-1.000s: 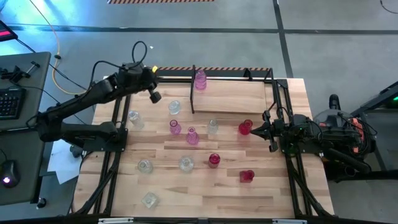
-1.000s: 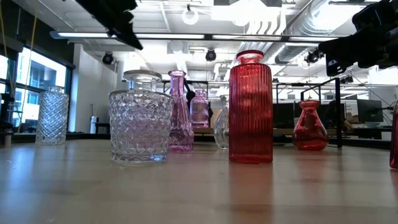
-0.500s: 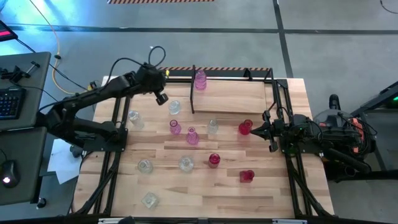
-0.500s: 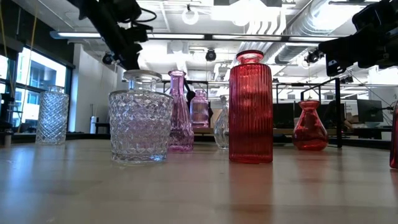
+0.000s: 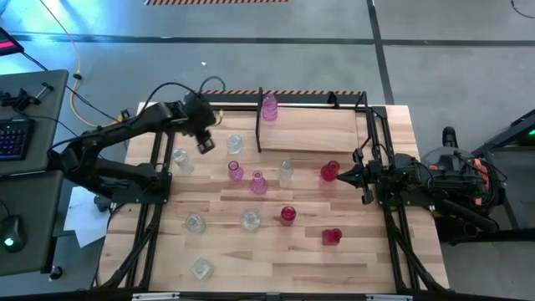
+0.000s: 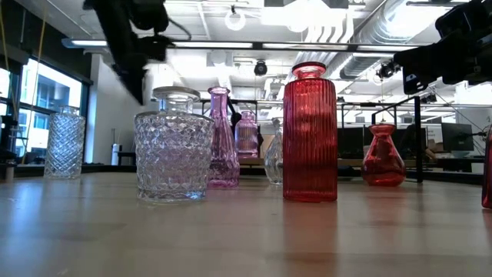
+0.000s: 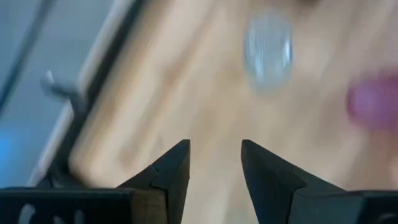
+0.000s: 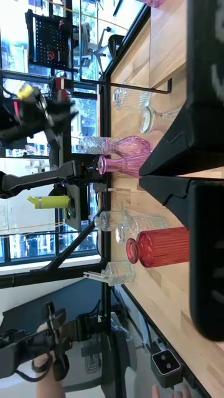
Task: Sort vases onto shelf
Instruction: Put the transparent vase on the shelf
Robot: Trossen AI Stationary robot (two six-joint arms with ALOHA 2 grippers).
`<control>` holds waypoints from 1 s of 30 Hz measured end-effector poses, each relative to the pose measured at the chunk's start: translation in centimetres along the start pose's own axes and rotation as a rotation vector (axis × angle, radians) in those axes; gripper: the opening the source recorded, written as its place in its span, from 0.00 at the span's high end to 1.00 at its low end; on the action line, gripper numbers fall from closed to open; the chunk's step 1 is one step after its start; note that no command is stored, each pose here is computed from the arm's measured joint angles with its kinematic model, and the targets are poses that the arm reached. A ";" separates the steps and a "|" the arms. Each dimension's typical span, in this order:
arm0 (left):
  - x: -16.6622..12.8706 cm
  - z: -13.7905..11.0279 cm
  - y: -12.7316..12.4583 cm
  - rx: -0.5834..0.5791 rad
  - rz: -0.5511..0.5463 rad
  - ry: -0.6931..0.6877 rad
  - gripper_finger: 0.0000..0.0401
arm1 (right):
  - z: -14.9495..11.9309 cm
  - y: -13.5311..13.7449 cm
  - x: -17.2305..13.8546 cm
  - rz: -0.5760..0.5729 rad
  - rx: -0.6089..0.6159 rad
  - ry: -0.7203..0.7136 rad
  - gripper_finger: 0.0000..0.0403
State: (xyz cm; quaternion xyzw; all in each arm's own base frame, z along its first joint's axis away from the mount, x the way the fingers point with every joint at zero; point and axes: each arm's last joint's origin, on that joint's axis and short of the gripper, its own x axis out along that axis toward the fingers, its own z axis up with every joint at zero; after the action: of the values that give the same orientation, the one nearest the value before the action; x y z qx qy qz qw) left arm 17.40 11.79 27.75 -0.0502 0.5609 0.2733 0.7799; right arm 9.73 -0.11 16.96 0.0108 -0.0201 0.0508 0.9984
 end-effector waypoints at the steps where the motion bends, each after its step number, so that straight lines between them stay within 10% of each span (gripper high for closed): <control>1: -0.3 -0.5 -0.1 -0.004 -0.001 0.038 0.66 | 0.0 0.0 0.0 0.000 0.000 0.000 1.00; 17: -5.9 -5.2 0.3 -0.189 0.075 -0.054 0.67 | 0.0 0.0 0.0 0.000 0.000 -0.001 1.00; 30: -2.7 -9.0 -0.7 -0.258 0.096 0.078 0.67 | 0.0 0.0 0.0 0.000 0.000 0.000 1.00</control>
State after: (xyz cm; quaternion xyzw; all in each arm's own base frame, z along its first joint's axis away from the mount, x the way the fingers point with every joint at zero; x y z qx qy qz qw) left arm 9.53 6.74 26.69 -0.1336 0.5527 0.3781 0.7306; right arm 9.73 -0.11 16.97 0.0107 -0.0203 0.0508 0.9984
